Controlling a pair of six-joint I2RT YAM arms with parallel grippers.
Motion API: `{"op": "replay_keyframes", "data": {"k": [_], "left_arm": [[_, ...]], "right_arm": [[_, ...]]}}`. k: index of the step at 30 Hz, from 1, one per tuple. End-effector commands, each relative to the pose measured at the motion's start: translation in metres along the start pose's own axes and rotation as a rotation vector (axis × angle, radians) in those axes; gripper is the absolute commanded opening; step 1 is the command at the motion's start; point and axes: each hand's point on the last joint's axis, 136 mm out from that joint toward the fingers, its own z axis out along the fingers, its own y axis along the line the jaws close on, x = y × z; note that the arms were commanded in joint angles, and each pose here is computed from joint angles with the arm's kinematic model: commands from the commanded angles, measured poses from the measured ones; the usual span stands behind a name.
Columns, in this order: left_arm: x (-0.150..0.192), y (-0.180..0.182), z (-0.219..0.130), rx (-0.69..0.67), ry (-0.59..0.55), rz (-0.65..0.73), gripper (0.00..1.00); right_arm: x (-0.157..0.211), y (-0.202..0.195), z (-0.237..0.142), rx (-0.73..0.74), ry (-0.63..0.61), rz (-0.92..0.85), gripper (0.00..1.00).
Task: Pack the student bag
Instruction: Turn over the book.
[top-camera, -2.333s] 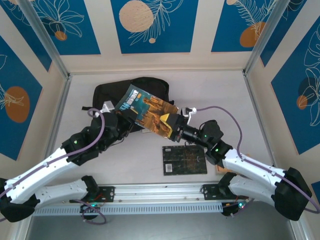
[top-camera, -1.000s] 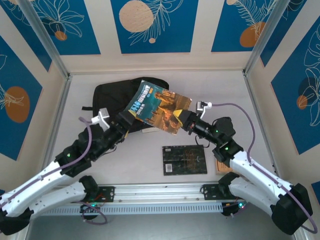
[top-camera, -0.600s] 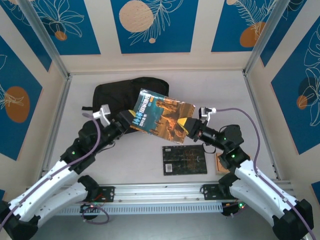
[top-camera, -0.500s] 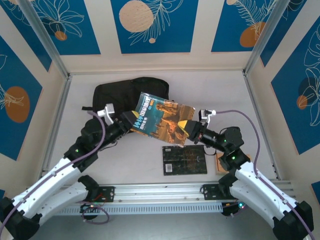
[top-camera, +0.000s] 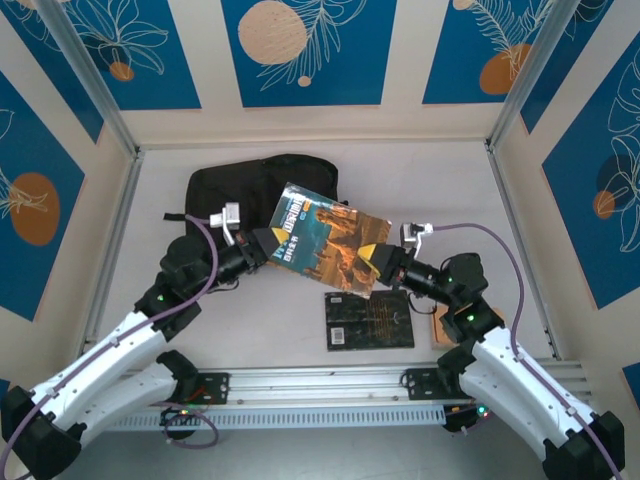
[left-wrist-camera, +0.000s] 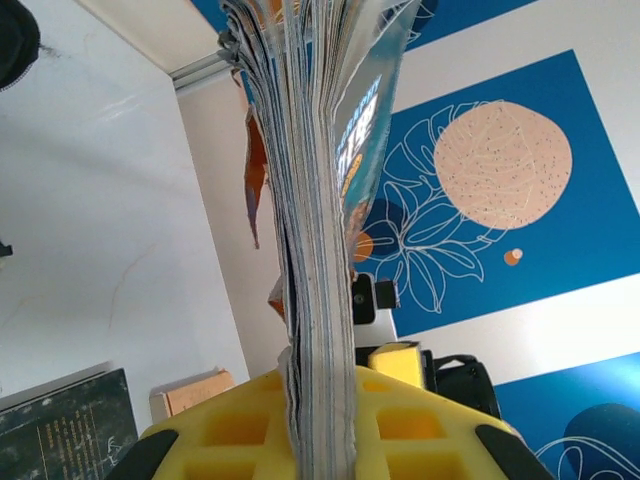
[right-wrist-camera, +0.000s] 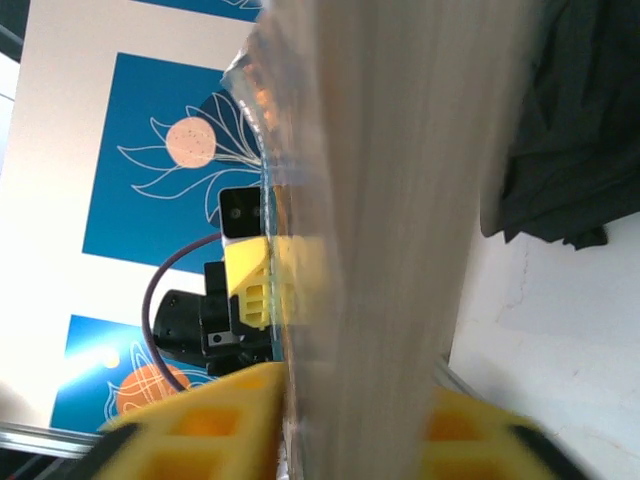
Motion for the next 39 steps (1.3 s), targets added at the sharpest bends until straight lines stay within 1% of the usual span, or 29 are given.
{"op": "replay_keyframes", "data": {"k": [1, 3, 5, 15, 18, 20, 21, 23, 25, 26, 27, 28, 29, 30, 31, 32, 33, 34, 36, 39], "left_arm": [[0.006, -0.024, -0.004, 0.105, 0.049, 0.050, 0.00], [0.007, -0.026, -0.003, 0.116, 0.052, 0.048, 0.00], [0.007, -0.028, -0.003, 0.124, 0.055, 0.050, 0.00], [0.009, -0.024, 0.001, 0.129, 0.074, 0.018, 0.00], [0.010, -0.022, 0.001, 0.127, 0.074, 0.014, 0.00], [0.011, -0.021, 0.001, 0.125, 0.075, 0.013, 0.00], [0.011, -0.020, 0.001, 0.122, 0.077, 0.011, 0.00], [0.012, -0.018, 0.002, 0.119, 0.079, 0.010, 0.00], [0.013, -0.014, 0.002, 0.101, 0.083, 0.012, 0.00], [0.013, -0.011, 0.001, 0.081, 0.081, 0.017, 0.00], [0.012, -0.007, 0.000, 0.053, 0.076, 0.028, 0.07], [0.011, -0.002, -0.002, 0.019, 0.064, 0.039, 0.19], [0.010, 0.004, -0.004, -0.020, 0.056, 0.057, 0.34], [0.008, 0.012, -0.007, -0.073, 0.049, 0.083, 0.53], [0.006, 0.018, -0.010, -0.118, 0.041, 0.119, 0.67], [0.003, 0.023, -0.012, -0.161, 0.034, 0.153, 0.73], [0.000, 0.033, -0.016, -0.237, 0.032, 0.182, 0.79], [-0.004, 0.041, -0.019, -0.307, 0.034, 0.219, 0.83], [-0.012, 0.055, -0.021, -0.437, 0.049, 0.282, 0.87], [-0.024, 0.070, -0.014, -0.589, 0.096, 0.361, 0.91]], "right_arm": [[-0.012, 0.034, -0.004, -0.078, -0.041, -0.077, 0.57], [-0.016, 0.041, -0.005, -0.103, -0.043, -0.072, 0.61], [-0.018, 0.047, -0.006, -0.135, -0.045, -0.073, 0.61], [-0.029, 0.079, -0.003, -0.280, -0.072, -0.154, 0.45], [-0.029, 0.081, 0.001, -0.283, -0.056, -0.153, 0.42], [-0.028, 0.078, 0.005, -0.264, -0.044, -0.153, 0.41], [-0.027, 0.076, 0.006, -0.252, -0.037, -0.154, 0.39], [-0.026, 0.069, 0.008, -0.209, -0.026, -0.143, 0.31], [-0.026, 0.058, 0.009, -0.153, -0.025, -0.136, 0.16], [-0.026, 0.052, 0.007, -0.126, -0.035, -0.137, 0.11], [-0.027, 0.045, 0.004, -0.086, -0.052, -0.137, 0.05], [-0.029, 0.038, 0.000, -0.044, -0.075, -0.143, 0.01], [-0.030, 0.030, -0.005, -0.004, -0.097, -0.145, 0.00], [-0.032, 0.021, -0.011, 0.045, -0.123, -0.147, 0.00], [-0.033, 0.013, -0.017, 0.090, -0.145, -0.154, 0.00], [-0.034, 0.006, -0.023, 0.129, -0.159, -0.163, 0.00], [-0.035, -0.003, -0.029, 0.180, -0.177, -0.169, 0.00], [-0.036, -0.012, -0.036, 0.232, -0.196, -0.179, 0.00], [-0.037, -0.028, -0.051, 0.338, -0.231, -0.199, 0.00], [-0.038, -0.042, -0.070, 0.460, -0.266, -0.264, 0.00]]}}
